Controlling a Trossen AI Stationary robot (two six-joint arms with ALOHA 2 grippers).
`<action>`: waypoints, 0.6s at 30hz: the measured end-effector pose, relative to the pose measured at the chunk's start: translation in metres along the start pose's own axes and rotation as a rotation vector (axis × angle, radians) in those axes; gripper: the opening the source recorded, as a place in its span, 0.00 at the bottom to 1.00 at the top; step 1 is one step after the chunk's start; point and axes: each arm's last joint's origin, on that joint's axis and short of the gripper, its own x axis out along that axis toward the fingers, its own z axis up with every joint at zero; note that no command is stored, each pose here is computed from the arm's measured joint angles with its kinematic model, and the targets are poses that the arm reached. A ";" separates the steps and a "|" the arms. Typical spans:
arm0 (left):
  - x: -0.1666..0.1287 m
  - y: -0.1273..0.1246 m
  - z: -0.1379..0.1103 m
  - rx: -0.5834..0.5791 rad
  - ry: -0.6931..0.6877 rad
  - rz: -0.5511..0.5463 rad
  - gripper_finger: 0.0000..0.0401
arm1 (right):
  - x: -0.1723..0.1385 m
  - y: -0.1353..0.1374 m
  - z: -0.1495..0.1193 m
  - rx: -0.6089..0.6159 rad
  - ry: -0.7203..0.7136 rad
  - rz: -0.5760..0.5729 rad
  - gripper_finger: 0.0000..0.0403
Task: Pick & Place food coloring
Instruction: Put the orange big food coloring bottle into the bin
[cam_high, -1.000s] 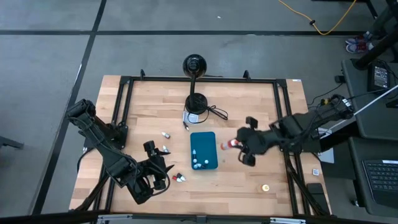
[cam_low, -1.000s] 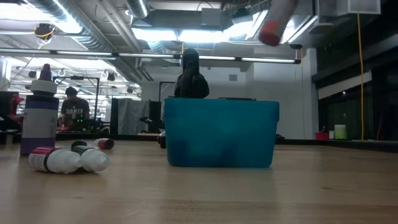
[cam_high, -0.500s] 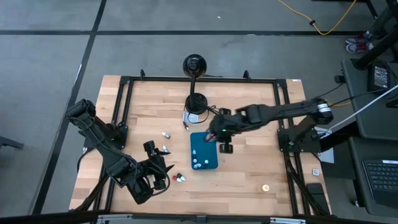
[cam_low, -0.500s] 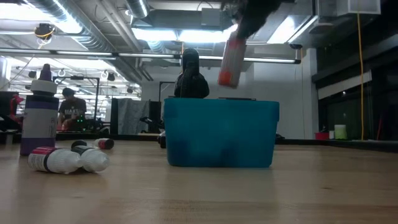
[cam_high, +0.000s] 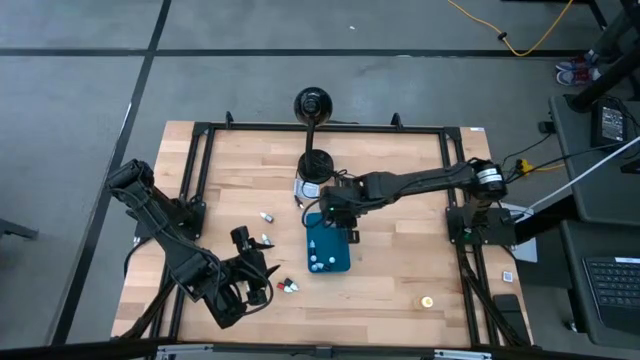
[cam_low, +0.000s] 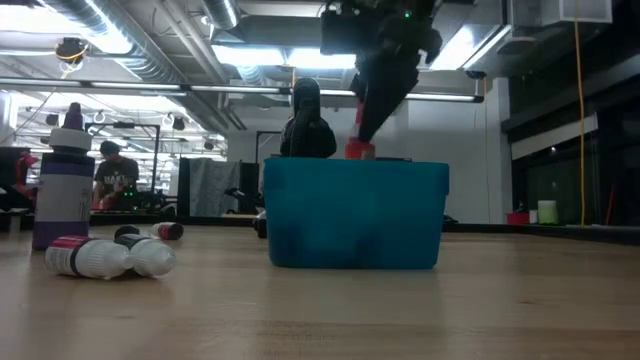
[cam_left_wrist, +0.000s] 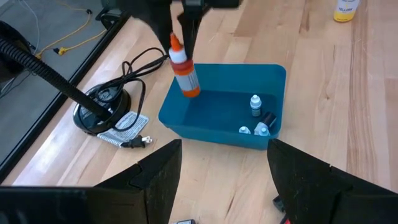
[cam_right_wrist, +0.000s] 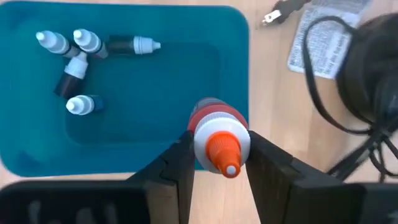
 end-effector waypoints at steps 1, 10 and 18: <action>0.000 0.000 0.000 0.000 0.000 0.000 0.57 | 0.004 0.000 0.000 -0.008 0.007 0.004 0.30; 0.000 0.000 0.000 0.001 -0.001 -0.001 0.57 | 0.032 -0.001 0.000 -0.035 0.072 0.025 0.31; 0.000 0.000 0.000 0.002 -0.002 0.000 0.57 | 0.033 -0.008 -0.001 -0.014 0.086 0.018 0.41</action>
